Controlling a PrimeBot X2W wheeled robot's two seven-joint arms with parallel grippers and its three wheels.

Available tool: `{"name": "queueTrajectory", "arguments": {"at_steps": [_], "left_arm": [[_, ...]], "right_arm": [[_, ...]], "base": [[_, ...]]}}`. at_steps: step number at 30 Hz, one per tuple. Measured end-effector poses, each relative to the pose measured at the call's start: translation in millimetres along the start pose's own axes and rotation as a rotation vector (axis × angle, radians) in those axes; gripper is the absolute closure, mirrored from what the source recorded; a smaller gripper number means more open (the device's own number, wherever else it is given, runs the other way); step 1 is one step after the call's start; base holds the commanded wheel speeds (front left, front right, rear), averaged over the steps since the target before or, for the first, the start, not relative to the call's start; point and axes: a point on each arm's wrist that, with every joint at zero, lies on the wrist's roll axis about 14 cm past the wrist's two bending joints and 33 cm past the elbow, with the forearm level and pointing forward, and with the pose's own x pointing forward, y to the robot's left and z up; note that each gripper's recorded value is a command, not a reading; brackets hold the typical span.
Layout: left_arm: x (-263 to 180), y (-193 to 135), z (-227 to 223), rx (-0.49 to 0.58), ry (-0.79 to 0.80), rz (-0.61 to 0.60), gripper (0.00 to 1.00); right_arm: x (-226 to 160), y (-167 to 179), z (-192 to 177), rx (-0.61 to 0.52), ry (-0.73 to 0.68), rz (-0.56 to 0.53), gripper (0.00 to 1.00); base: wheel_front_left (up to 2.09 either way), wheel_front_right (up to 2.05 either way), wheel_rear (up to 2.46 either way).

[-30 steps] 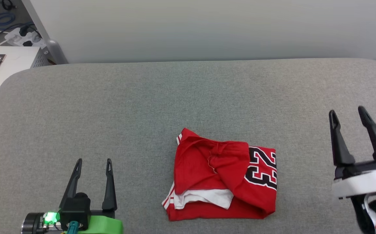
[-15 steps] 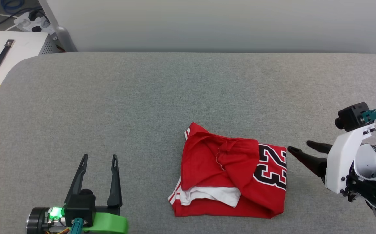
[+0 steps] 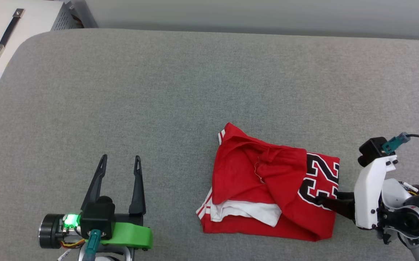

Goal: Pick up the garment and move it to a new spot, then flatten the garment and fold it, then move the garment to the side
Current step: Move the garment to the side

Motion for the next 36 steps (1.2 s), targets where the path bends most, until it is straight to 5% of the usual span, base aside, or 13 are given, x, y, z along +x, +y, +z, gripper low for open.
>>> {"name": "queueTrajectory", "arguments": {"at_steps": [13, 14, 15, 24, 36], "left_arm": [[6.1, 4.0, -13.3, 0.017, 0.04, 0.014, 0.0], [6.0, 4.1, -13.1, 0.017, 0.039, 0.014, 0.0], [5.8, 4.1, -12.9, 0.018, 0.038, 0.014, 0.0], [6.5, -0.9, -9.8, 0.007, 0.027, -0.003, 0.0], [19.1, -28.7, -4.9, -0.019, 0.0, -0.086, 0.0]], "right_arm": [[41.6, 6.2, -19.7, 0.009, 0.051, 0.05, 0.0], [41.5, 7.2, -19.2, 0.006, 0.041, 0.051, 0.58], [40.8, 8.1, -18.2, 0.001, 0.028, 0.053, 1.0], [22.3, 5.4, 6.0, -0.113, -0.1, 0.011, 1.0], [-55.0, -36.3, 47.8, -0.412, -0.269, -0.238, 1.0]], "base": [[0.0, 0.0, 0.0], [0.0, 0.0, 0.0], [0.0, 0.0, 0.0], [0.0, 0.0, 0.0], [0.0, 0.0, 0.0]]}}
